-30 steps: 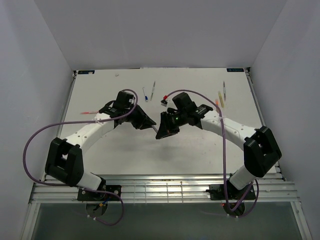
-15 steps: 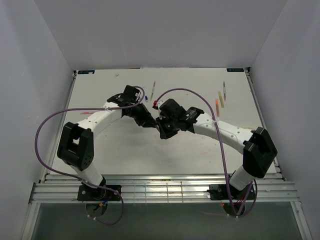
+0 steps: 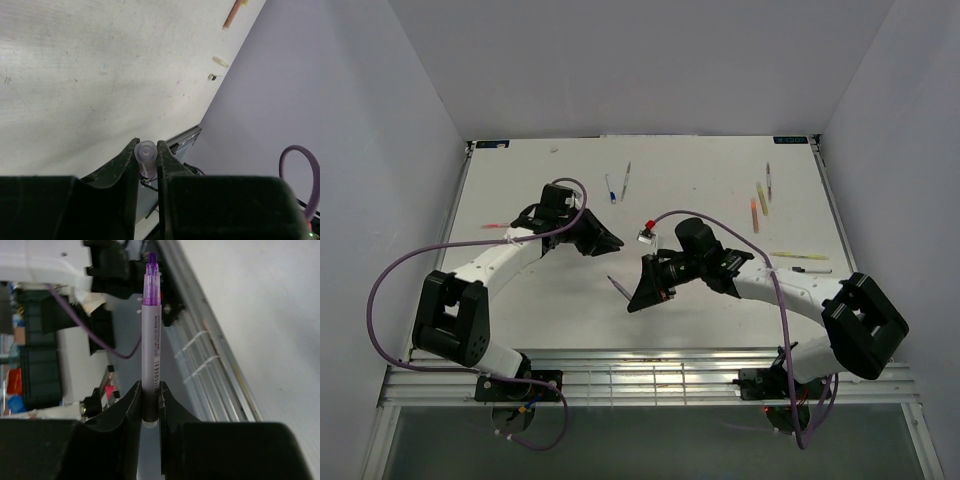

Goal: Open the pen caps

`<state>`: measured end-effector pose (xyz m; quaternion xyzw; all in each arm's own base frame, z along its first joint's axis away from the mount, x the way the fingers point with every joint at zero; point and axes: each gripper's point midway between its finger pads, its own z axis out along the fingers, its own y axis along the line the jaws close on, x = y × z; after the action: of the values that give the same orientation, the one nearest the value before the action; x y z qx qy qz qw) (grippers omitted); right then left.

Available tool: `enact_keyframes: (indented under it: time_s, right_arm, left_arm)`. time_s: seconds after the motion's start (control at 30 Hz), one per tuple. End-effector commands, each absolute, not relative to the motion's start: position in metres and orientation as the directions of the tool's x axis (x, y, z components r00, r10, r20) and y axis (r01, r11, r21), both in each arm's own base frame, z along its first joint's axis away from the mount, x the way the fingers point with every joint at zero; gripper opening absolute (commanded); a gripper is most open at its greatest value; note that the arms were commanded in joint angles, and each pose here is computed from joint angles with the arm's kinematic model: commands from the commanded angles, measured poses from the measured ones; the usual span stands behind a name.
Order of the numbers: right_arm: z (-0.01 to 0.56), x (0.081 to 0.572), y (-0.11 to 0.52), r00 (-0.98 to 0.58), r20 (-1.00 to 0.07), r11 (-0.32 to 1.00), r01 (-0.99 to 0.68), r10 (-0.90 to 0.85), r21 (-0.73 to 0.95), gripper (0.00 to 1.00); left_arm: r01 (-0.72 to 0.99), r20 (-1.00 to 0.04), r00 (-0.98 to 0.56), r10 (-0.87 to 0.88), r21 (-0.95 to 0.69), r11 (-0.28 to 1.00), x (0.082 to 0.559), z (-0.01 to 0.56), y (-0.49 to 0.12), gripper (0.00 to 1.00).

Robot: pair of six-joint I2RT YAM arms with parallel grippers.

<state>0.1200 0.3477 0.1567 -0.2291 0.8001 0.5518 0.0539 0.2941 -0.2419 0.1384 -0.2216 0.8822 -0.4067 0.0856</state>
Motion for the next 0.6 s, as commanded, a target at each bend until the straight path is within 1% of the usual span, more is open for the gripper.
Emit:
enact_keyframes:
  time_s: [0.0,0.03,0.07,0.1,0.13,0.17,0.2,0.23,0.27,0.3,0.33,0.4,0.43,0.57]
  right_arm:
    - [0.225,0.102,0.355,-0.824,-0.447,-0.017,-0.471,-0.347,0.882,0.08]
    - [0.223,0.104,0.355,-0.824,-0.450,-0.002,-0.479,-0.345,0.878,0.08]
    - [0.213,0.107,0.354,-0.840,-0.424,0.060,-0.469,-0.340,0.881,0.08]
    - [0.214,0.111,0.354,-0.829,-0.451,0.068,-0.498,-0.332,0.865,0.08]
    - [0.208,0.121,0.356,-0.836,-0.460,0.127,-0.512,-0.298,0.849,0.08]
    - [0.197,0.123,0.352,-0.853,-0.424,0.198,-0.492,-0.303,0.848,0.08]
    - [0.195,0.130,0.352,-0.842,-0.452,0.224,-0.521,-0.295,0.824,0.08]
    - [0.182,0.142,0.349,-0.852,-0.447,0.320,-0.518,-0.273,0.793,0.08]
    - [0.160,0.139,0.339,-0.874,-0.378,0.415,-0.479,-0.305,0.773,0.08]
    - [0.159,0.144,0.336,-0.852,-0.408,0.436,-0.520,-0.329,0.735,0.08]
    - [0.147,0.153,0.329,-0.855,-0.405,0.512,-0.518,-0.323,0.686,0.08]
    - [0.134,0.152,0.317,-0.862,-0.376,0.571,-0.507,-0.340,0.645,0.08]
    - [0.125,0.157,0.309,-0.858,-0.389,0.613,-0.513,-0.336,0.601,0.08]
    - [0.100,0.170,0.289,-0.872,-0.375,0.720,-0.477,-0.315,0.505,0.08]
  left_arm:
    - [-0.251,-0.071,-0.852,-0.518,-0.814,0.524,0.313,0.160,-0.237,0.00]
    - [-0.268,-0.063,-0.845,-0.531,-0.809,0.523,0.314,0.160,-0.232,0.00]
    - [-0.279,-0.056,-0.844,-0.533,-0.803,0.526,0.315,0.158,-0.230,0.00]
    - [-0.292,-0.051,-0.844,-0.534,-0.792,0.536,0.315,0.156,-0.228,0.00]
    - [-0.307,-0.046,-0.849,-0.526,-0.766,0.564,0.314,0.151,-0.224,0.00]
    - [-0.311,-0.052,-0.853,-0.520,-0.750,0.584,0.313,0.149,-0.222,0.00]
    - [-0.322,-0.061,-0.851,-0.522,-0.723,0.611,0.314,0.144,-0.218,0.00]
    - [-0.332,-0.062,-0.861,-0.505,-0.684,0.649,0.308,0.141,-0.213,0.00]
    - [-0.349,-0.061,-0.862,-0.503,-0.648,0.677,0.308,0.134,-0.208,0.00]
    - [-0.361,-0.072,-0.861,-0.504,-0.611,0.704,0.307,0.129,-0.202,0.00]
    - [-0.361,-0.066,-0.875,-0.479,-0.571,0.737,0.299,0.122,-0.196,0.00]
    - [-0.356,-0.066,-0.887,-0.458,-0.534,0.767,0.298,0.115,-0.192,0.00]
    - [-0.361,-0.054,-0.893,-0.448,-0.508,0.782,0.292,0.110,-0.189,0.00]
    - [-0.331,-0.039,-0.918,-0.395,-0.473,0.816,0.279,0.096,-0.184,0.00]
